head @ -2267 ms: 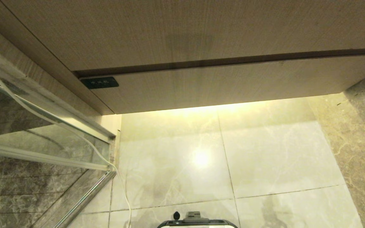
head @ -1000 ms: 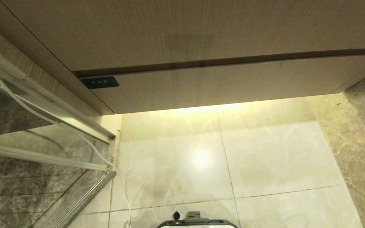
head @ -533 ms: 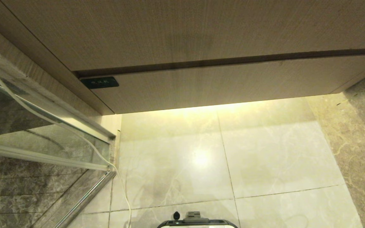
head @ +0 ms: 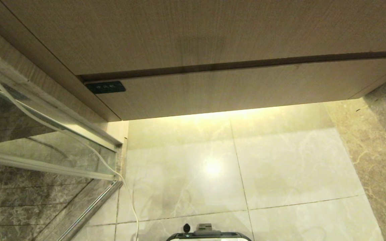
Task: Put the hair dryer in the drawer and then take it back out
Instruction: Pull open the drawer
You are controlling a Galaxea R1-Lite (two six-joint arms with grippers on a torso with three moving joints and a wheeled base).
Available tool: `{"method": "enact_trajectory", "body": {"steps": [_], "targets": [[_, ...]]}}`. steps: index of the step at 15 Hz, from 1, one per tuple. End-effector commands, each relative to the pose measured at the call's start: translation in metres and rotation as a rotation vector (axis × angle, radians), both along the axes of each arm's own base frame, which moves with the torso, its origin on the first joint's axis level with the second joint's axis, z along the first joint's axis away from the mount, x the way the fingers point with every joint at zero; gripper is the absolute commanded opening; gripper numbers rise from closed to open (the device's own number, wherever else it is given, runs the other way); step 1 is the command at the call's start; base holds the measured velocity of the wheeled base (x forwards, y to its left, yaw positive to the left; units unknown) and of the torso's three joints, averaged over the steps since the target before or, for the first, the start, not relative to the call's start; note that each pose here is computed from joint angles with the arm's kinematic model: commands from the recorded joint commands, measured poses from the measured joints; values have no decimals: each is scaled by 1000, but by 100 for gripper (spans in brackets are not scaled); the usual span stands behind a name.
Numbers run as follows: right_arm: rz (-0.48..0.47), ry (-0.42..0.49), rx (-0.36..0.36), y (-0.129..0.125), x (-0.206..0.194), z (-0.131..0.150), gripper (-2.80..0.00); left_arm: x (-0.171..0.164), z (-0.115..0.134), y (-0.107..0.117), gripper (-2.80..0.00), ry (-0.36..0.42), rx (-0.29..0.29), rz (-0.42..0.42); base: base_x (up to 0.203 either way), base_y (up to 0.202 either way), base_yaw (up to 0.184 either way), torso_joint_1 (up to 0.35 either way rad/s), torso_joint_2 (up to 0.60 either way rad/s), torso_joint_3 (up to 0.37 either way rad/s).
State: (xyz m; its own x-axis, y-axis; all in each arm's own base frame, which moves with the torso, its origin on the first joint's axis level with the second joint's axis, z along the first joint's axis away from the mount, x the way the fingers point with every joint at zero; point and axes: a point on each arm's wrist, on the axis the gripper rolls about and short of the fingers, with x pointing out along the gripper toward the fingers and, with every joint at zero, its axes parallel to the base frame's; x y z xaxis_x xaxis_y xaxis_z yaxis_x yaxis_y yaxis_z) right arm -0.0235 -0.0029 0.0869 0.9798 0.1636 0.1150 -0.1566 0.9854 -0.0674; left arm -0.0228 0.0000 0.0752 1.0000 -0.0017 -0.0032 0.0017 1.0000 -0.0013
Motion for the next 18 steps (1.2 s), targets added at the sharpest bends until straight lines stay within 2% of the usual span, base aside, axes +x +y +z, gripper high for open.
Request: {"method": "enact_trajectory", "body": {"steps": [1,9,13,15,17,18], "targets": [[0,2,-1,0,0,-12,-280,0,0,0,-280,1,0,0,0,0,0,0,0,0],[2,-2,-13,0,0,-12,-280,0,0,0,-280,1,0,0,0,0,0,0,0,0],[-3,1,40,0,0,-10,-280,0,0,0,-280,1,0,0,0,0,0,0,0,0],[-3,-72,65,-2,-13,20,-280,0,0,0,-280,0,0,0,0,0,0,0,0,0],[-2,-188,95,-7,-46,76,-280,0,0,0,-280,1,0,0,0,0,0,0,0,0],[1,-213,109,-10,-65,109,-280,0,0,0,-280,1,0,0,0,0,0,0,0,0]]}}
